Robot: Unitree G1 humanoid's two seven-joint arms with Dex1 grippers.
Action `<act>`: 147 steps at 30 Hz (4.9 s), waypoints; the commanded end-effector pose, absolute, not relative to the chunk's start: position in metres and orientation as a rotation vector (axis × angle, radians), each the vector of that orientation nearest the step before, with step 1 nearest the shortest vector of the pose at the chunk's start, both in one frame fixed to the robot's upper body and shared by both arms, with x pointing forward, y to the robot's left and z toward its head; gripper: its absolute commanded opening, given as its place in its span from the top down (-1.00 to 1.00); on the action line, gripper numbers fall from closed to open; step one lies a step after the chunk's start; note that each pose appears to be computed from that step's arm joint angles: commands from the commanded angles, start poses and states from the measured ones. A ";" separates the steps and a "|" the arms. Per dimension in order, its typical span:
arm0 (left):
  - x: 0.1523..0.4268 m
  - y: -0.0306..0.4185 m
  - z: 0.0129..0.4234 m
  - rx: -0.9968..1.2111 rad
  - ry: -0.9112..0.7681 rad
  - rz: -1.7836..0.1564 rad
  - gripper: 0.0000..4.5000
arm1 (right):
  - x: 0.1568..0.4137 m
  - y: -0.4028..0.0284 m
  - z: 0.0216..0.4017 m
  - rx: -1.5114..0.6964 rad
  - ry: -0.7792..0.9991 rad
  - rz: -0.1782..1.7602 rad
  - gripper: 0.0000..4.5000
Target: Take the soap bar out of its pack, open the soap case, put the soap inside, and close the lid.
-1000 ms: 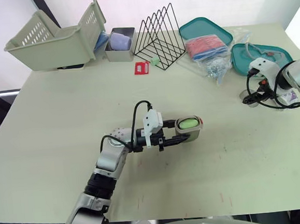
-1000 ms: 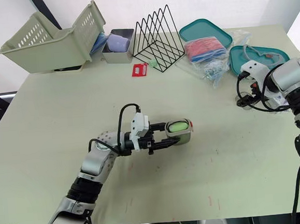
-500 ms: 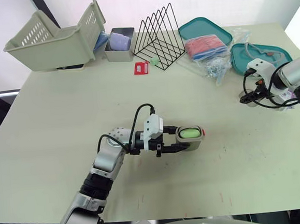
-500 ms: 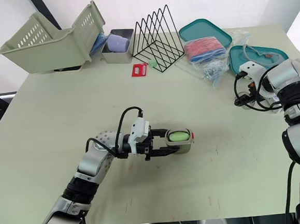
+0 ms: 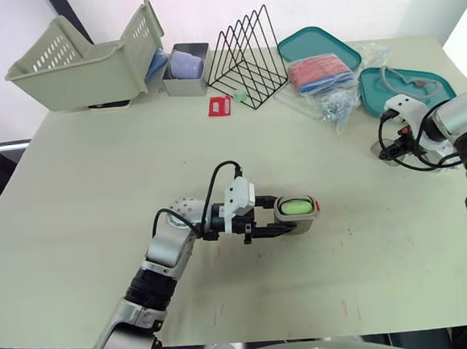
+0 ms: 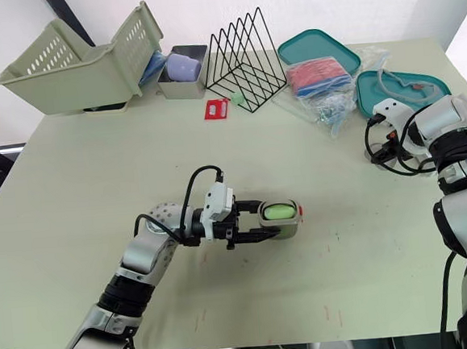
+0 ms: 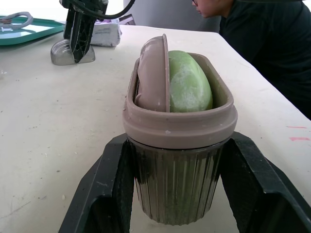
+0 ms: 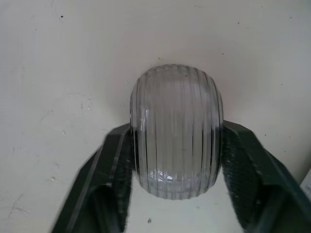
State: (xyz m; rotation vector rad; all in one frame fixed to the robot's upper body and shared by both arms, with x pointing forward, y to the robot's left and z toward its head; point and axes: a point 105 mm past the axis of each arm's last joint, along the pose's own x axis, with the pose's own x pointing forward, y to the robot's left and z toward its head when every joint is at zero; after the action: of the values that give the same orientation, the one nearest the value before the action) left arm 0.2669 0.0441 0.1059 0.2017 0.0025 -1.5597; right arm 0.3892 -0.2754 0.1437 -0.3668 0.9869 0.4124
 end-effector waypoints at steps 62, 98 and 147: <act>0.283 0.025 0.121 0.251 -0.121 -1.543 0.12 | 0.265 -0.097 0.188 -0.630 0.571 1.512 0.18; 0.288 0.021 0.122 0.251 -0.126 -1.518 0.12 | 0.260 -0.065 0.149 -0.743 0.709 1.531 0.18; 0.281 0.027 0.118 0.249 -0.095 -1.531 0.12 | 0.278 -0.090 0.196 -0.681 0.516 1.462 -0.97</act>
State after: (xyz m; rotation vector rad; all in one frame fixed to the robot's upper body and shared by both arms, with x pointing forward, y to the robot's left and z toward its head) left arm 0.2852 0.0306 0.1034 0.2384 -0.0297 -1.5065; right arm 0.2795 -0.0872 0.1848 -0.6771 0.5703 1.4511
